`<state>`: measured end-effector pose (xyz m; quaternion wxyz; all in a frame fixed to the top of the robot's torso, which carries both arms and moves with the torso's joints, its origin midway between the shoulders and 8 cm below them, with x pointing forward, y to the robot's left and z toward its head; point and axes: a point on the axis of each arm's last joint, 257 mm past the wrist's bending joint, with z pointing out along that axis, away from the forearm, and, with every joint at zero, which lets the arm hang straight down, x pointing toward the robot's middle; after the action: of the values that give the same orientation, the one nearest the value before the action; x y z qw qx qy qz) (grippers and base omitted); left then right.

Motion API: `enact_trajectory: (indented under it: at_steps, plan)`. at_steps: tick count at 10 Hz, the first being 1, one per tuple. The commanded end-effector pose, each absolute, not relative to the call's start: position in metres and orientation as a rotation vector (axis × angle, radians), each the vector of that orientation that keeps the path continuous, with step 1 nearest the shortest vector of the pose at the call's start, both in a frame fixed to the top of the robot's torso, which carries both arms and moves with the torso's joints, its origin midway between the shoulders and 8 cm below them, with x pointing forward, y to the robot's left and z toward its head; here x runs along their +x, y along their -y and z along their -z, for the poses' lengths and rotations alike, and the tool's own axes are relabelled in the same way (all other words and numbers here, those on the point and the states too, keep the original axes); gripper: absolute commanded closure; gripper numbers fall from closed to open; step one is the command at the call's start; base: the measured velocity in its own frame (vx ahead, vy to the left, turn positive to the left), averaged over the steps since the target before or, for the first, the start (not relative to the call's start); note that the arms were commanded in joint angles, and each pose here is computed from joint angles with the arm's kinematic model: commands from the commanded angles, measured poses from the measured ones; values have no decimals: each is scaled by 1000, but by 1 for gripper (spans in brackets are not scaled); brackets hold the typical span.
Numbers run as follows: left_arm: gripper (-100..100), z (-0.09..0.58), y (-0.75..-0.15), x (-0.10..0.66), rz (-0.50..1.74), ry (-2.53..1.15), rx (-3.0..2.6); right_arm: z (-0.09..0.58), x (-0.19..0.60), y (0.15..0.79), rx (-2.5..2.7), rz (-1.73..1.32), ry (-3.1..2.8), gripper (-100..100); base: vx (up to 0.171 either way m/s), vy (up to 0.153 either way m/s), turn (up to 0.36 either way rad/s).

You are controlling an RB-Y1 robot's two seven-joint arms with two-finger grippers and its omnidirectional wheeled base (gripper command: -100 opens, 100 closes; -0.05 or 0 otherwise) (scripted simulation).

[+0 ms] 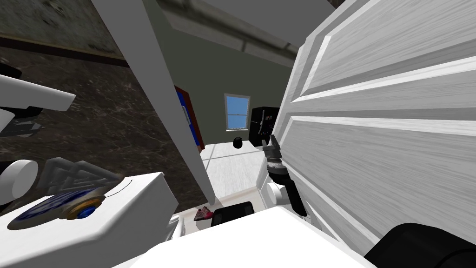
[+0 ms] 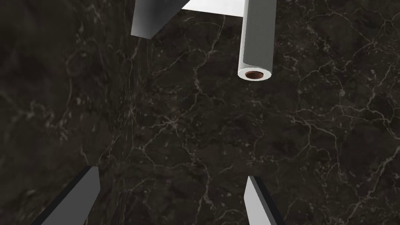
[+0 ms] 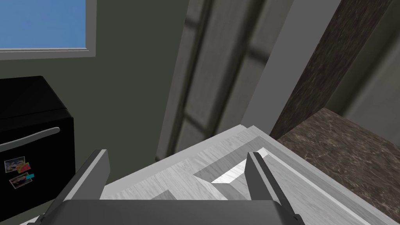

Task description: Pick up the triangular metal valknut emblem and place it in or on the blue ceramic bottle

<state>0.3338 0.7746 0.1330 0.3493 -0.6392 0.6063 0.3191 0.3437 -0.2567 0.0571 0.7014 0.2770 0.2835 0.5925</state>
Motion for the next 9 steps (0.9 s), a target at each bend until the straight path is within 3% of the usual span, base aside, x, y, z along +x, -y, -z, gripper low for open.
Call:
enact_trajectory:
  at_steps: [1,3,4,9]
  plan:
    - [-100,-142,-773,326,-826,-1570,-1664,-57,344,257,617,-1319,-631,0,2,38,-17]
    - [-100,-146,-774,322,-824,-1566,-1667,-57,344,257,617,-1319,-631,0,4,27,-12]
    - [0,-147,-774,321,-825,-1568,-1668,-57,344,257,617,-1319,-631,0,0,0,0]
    - [0,-147,-774,321,-825,-1568,-1668,-57,344,257,617,-1319,-631,0,0,0,0]
